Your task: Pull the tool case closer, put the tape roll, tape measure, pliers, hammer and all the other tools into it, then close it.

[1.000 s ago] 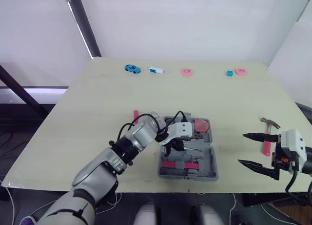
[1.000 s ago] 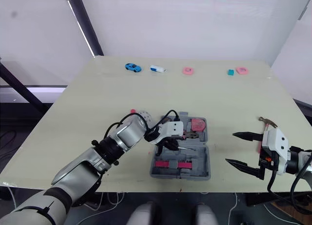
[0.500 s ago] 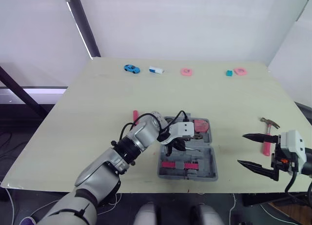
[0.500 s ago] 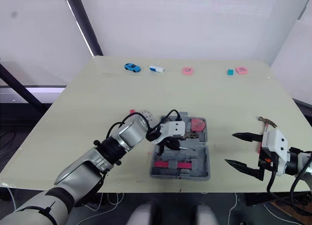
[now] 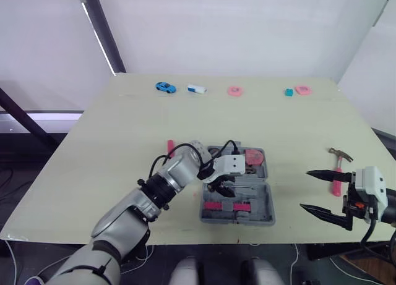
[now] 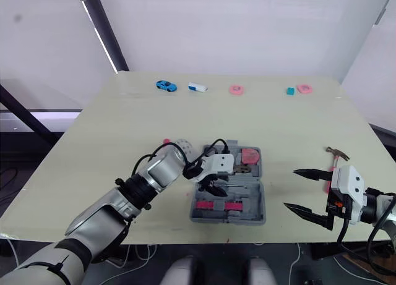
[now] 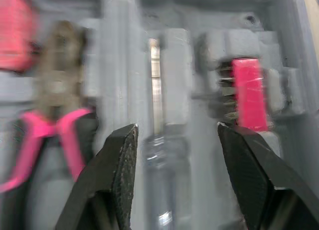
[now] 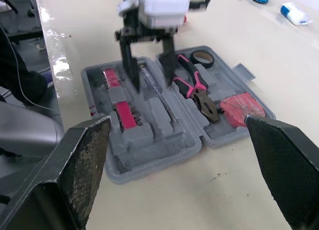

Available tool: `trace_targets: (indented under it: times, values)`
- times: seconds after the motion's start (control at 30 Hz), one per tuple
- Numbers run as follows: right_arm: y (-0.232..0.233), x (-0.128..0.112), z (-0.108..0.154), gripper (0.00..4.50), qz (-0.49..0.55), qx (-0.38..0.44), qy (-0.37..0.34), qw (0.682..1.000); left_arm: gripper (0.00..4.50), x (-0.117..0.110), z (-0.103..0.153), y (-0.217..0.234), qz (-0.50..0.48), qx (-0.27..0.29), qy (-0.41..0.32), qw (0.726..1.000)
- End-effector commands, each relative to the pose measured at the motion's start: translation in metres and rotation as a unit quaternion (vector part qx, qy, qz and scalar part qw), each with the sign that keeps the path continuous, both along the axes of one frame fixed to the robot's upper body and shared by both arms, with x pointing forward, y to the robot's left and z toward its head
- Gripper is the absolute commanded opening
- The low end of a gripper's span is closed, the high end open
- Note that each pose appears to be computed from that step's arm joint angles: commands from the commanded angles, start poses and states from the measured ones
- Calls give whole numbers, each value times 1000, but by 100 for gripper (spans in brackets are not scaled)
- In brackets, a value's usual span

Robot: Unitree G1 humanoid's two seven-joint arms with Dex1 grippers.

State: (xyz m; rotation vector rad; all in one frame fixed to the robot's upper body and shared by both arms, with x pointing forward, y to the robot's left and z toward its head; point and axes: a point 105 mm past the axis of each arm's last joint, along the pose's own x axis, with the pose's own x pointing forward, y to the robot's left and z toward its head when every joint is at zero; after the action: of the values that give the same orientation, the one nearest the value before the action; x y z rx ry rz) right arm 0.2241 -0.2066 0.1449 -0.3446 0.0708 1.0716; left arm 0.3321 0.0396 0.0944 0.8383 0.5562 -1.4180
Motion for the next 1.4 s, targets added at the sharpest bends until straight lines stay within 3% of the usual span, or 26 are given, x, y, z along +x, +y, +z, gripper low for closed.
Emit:
trace_targets:
  times: [0.03,0.13,0.17,0.23,0.37,0.6,0.87,1.0,1.17,1.4]
  values:
    - [4,-2,6,450,5,0,-20,1000,273,-7,21,-4,-11,-70,11,997]
    - [5,-2,5,450,4,3,-20,1000,273,-5,28,12,16,-134,23,991]
    - [5,-2,5,450,3,4,-20,1000,250,-3,26,17,25,-146,22,989]
    - [5,-2,4,450,2,5,-20,1000,193,-7,21,25,34,-167,32,985]
    - [5,-1,3,450,3,8,-20,1000,4,-10,4,28,43,-178,26,983]
    - [5,0,5,450,5,7,-20,1000,4,-4,-17,24,62,-165,15,984]
    - [5,0,7,450,5,4,-21,1000,4,-5,-63,34,69,-47,18,996]
    - [6,0,7,450,6,5,-21,1000,4,-6,-71,37,74,-31,29,996]
    - [9,0,6,450,3,13,-20,1000,4,-2,-44,27,88,-133,21,987]
    - [26,19,-2,450,-71,86,-20,994,4,-1,5,59,228,-307,3,924]
